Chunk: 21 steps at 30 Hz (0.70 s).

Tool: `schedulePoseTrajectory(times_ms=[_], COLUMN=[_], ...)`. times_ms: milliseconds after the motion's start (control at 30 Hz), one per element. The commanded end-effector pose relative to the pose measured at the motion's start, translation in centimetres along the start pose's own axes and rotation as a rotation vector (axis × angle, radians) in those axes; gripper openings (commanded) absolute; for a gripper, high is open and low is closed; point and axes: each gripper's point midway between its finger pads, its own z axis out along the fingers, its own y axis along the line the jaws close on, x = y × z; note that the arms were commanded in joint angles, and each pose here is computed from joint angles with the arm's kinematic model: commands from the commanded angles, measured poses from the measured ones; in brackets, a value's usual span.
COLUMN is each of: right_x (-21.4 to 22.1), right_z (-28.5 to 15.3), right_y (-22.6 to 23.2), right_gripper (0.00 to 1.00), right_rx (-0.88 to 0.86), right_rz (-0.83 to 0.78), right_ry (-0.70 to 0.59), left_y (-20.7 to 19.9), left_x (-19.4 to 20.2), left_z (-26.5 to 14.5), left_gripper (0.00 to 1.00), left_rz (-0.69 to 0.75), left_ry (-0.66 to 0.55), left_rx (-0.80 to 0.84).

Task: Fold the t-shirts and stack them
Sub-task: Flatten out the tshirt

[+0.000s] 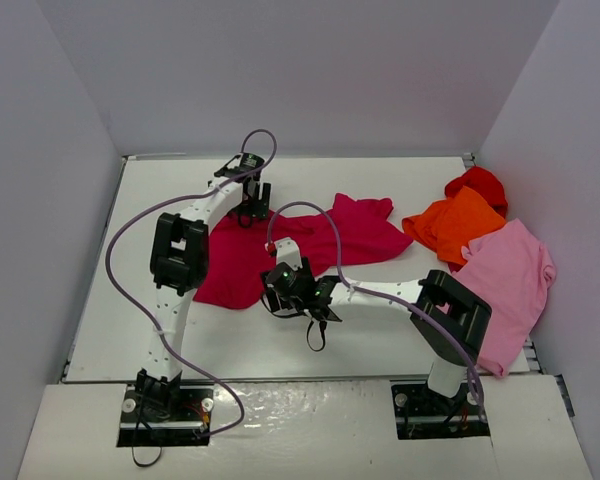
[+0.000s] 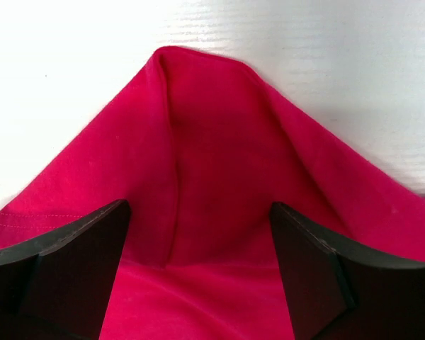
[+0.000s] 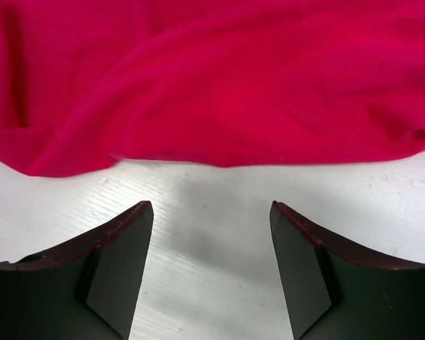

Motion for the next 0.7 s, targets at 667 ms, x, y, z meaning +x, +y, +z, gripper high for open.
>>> schedulePoseTrajectory(times_ms=[667], right_x=[-2.0], right_z=[0.3], right_y=[0.8], right_gripper=[0.64], right_rx=[-0.022], right_rz=[0.049], right_ry=[-0.036], left_y=[5.0], left_x=[-2.2], left_z=[-7.3], left_gripper=[0.63], left_rz=[-0.085], left_ry=[-0.091], left_rx=[-0.211])
